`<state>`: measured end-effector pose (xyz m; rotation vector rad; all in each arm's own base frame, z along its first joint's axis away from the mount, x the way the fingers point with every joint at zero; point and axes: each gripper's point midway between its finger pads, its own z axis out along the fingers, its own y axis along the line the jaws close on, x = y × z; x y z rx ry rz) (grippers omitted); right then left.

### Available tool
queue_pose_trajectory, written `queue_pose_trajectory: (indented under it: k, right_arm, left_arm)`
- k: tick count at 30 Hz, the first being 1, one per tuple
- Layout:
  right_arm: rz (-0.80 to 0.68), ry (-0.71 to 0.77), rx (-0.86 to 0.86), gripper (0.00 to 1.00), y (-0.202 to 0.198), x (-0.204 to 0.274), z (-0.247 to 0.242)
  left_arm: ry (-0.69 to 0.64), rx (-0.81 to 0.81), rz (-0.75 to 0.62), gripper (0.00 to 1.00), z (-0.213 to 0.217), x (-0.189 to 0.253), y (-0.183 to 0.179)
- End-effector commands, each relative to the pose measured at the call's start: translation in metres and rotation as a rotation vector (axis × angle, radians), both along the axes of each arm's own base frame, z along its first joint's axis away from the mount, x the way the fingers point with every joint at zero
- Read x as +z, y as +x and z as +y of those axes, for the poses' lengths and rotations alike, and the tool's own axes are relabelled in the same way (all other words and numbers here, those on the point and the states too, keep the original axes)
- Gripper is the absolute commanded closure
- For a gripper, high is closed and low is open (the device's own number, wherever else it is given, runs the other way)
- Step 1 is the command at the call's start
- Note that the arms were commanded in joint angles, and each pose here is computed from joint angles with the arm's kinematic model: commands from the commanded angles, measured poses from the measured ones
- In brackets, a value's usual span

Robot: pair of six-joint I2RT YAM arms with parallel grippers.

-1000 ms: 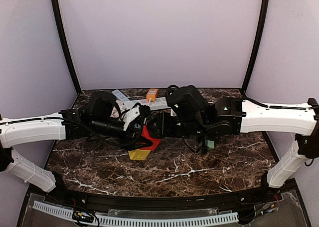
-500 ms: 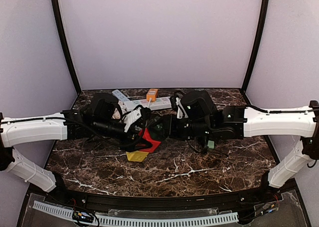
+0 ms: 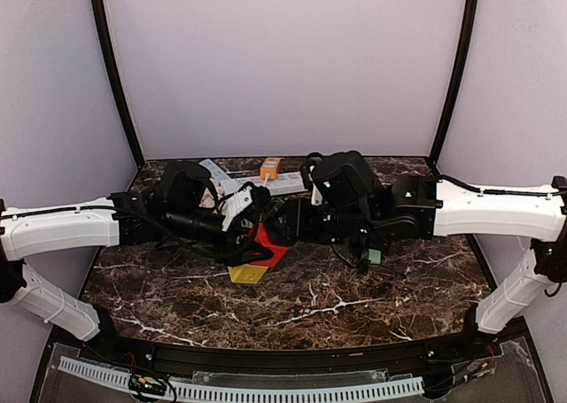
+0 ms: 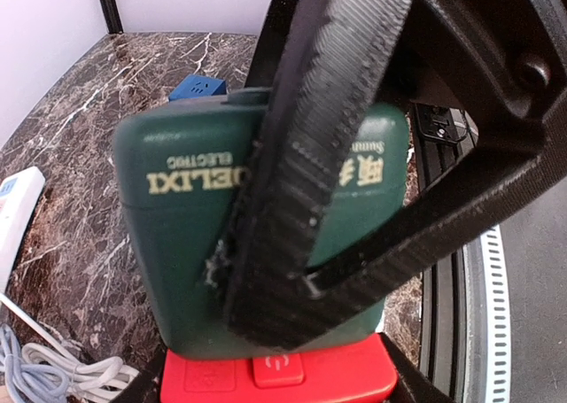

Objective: Pull the plug off the socket
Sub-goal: Remove the plug from the socket.

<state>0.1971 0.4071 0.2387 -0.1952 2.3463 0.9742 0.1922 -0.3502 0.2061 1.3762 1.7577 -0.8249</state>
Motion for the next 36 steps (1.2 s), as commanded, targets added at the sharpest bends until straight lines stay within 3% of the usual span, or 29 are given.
queue_pose_trajectory:
  k: [1,11,16,27,36]
  right_arm:
    - [-0.113,-0.025,-0.059,1.00,0.0112,0.0337,0.0024]
    - [-0.152,-0.159,-0.093,1.00,0.0147,0.0285,-0.0033]
    - [-0.131,-0.095,-0.074,1.00,0.0131,0.0333,-0.0034]
    - [-0.004,0.196,0.027,1.00,0.0145,0.0335,-0.0026]
    - [-0.017,0.173,0.015,1.00,0.0178,0.0336,-0.0040]
  left_arm:
    - [0.039,-0.022,0.021,0.99,0.0022,-0.0056,-0.0059]
    - [0.054,-0.013,0.022,0.99,0.0029,-0.0079,-0.0038]
    - [0.055,-0.016,0.021,0.99,0.0029,-0.0086,-0.0042]
    - [0.054,-0.030,0.022,0.99,0.0023,-0.0094,-0.0061]
    - [0.060,-0.026,0.024,0.99,0.0026,-0.0108,-0.0054]
